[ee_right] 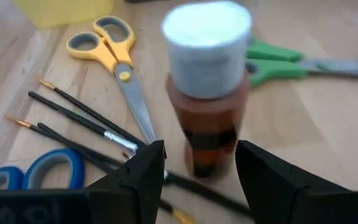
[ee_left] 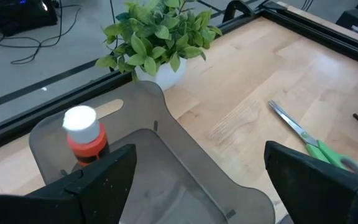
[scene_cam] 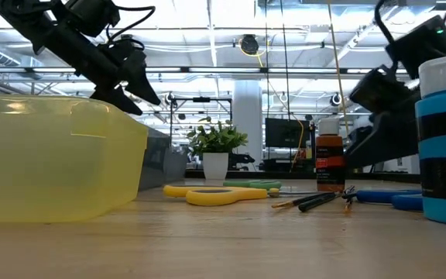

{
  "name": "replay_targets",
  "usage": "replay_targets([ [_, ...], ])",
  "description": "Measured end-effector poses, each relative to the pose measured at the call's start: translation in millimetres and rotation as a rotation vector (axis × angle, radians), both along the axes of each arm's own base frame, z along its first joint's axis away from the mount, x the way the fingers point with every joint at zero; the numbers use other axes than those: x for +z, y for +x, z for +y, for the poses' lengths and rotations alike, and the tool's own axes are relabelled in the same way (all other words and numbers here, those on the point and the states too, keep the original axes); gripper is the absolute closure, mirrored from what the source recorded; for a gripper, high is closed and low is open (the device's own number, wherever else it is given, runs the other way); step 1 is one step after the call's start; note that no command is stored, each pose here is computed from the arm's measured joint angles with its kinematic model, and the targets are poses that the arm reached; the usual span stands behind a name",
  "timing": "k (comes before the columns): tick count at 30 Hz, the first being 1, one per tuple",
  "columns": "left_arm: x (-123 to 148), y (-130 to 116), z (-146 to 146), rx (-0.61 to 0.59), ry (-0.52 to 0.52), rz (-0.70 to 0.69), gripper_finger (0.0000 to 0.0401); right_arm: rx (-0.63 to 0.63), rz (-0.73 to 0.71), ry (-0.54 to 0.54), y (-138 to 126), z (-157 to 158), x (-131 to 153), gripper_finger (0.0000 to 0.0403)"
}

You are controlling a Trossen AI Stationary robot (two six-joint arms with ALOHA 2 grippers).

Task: Pick & Place Paint Supplies
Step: Put the brown paint bottle into the top black bin

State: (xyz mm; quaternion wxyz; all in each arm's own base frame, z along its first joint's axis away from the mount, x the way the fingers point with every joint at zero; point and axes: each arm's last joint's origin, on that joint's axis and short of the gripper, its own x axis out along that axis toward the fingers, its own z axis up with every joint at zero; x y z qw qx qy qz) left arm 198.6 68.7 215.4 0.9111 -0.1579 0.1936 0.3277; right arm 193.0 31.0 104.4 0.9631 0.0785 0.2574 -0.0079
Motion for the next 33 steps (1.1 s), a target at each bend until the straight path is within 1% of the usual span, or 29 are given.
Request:
replay_targets([
  [6, 0, 0, -1, -0.005, -0.001, 0.002, 0.0036, 0.049, 0.024, -0.094, 21, 3, -3, 0.0221],
  [10, 0, 1, -2, -0.011, -0.001, 0.004, 0.0036, 0.067, 0.021, -0.138, 24, 3, -3, 0.0243],
  [14, 0, 1, -3, -0.017, -0.001, 0.004, 0.0036, 0.039, 0.003, -0.155, 26, 1, -1, 0.0265],
  [21, 0, 1, -3, -0.017, -0.001, 0.004, 0.0036, 0.068, -0.005, -0.202, 26, 0, 0, 0.0304],
  [23, -1, 1, -4, -0.008, -0.02, -0.005, 0.0036, 0.076, -0.008, -0.219, 26, 0, 0, 0.0318],
  [26, -3, 0, -5, 0.0, -0.096, -0.024, 0.0036, 0.069, -0.047, -0.22, 28, -1, 3, 0.0332],
  [30, -4, 0, -5, 0.016, -0.133, -0.037, 0.0036, 0.035, -0.139, -0.209, 32, -3, 14, 0.0334],
  [32, -3, 1, -6, -0.03, -0.154, -0.054, 0.0036, 0.003, -0.161, -0.203, 35, -4, 21, 0.0332],
  [33, -1, 3, -8, -0.078, -0.161, -0.074, 0.0036, -0.013, -0.165, -0.204, 37, -4, 25, 0.0331],
])
